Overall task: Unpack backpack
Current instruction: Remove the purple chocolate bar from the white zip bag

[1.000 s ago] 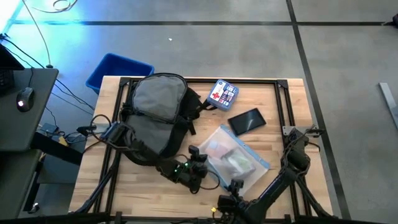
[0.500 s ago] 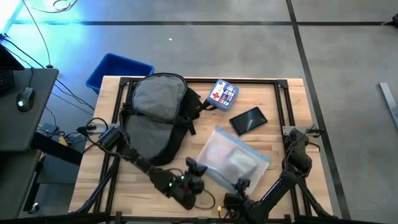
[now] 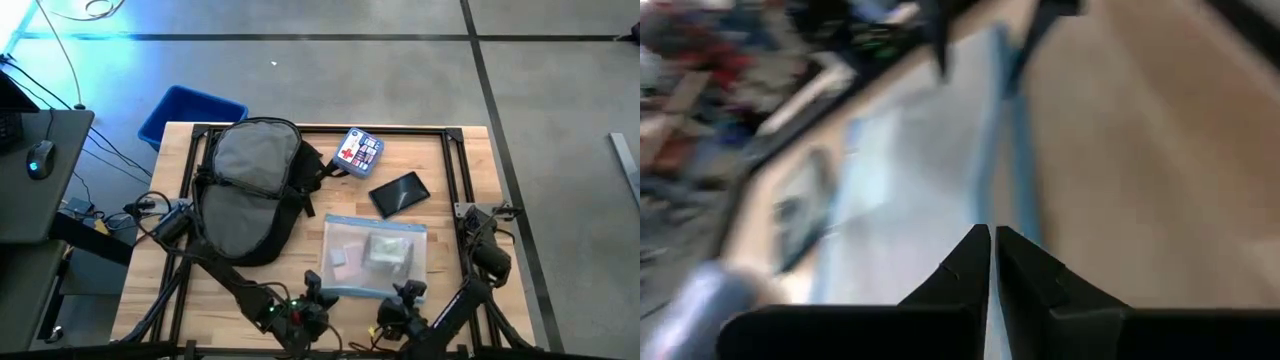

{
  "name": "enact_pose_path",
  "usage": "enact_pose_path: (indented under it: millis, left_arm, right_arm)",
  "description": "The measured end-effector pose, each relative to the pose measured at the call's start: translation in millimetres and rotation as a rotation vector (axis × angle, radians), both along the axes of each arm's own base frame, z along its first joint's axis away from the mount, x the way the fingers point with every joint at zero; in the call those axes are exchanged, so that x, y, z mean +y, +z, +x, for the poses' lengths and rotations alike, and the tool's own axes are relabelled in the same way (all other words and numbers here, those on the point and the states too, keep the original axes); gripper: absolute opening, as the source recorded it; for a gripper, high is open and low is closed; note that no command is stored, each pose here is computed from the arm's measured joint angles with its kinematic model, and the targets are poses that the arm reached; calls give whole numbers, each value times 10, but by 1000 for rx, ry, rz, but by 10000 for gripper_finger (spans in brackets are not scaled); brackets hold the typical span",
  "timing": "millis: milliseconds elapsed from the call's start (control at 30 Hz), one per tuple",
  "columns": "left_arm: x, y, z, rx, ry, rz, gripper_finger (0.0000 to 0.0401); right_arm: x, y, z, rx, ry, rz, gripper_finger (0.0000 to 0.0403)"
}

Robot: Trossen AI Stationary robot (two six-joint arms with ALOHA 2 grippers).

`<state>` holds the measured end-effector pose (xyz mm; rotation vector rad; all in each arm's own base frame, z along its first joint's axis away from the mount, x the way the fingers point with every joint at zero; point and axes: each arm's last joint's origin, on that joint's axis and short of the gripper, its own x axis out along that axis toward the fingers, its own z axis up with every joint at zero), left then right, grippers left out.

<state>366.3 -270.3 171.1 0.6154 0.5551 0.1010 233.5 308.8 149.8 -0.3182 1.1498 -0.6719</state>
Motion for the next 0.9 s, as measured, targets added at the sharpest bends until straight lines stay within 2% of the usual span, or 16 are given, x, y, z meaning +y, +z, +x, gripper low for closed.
enact_pose_path:
  millis: [167, 333, 433, 600, 733, 800, 900]
  left_arm:
    - [72, -55, 107, 81, -136, -38, 27]
    - [196, -318, 233, 140, -145, 78, 80]
    - [231, -410, 302, 100, -96, 163, 113]
    - [243, -500, 364, 54, -47, 322, 149]
    - [383, -550, 435, 37, 90, 417, 159]
    - [453, -553, 462, 37, 133, 425, 160]
    - [557, -552, 515, 10, 192, 360, 157]
  right_arm:
    - [96, 46, -97, -23, 37, 41, 220]
    - [210, 52, -100, -39, 97, 104, 220]
    - [262, 55, -61, -61, 133, 142, 220]
    - [290, 85, -2, -93, 193, 136, 220]
    - [279, 83, 30, -98, 194, 137, 220]
    - [276, 80, 38, -98, 191, 141, 220]
    - [277, 69, 56, -119, 205, 133, 220]
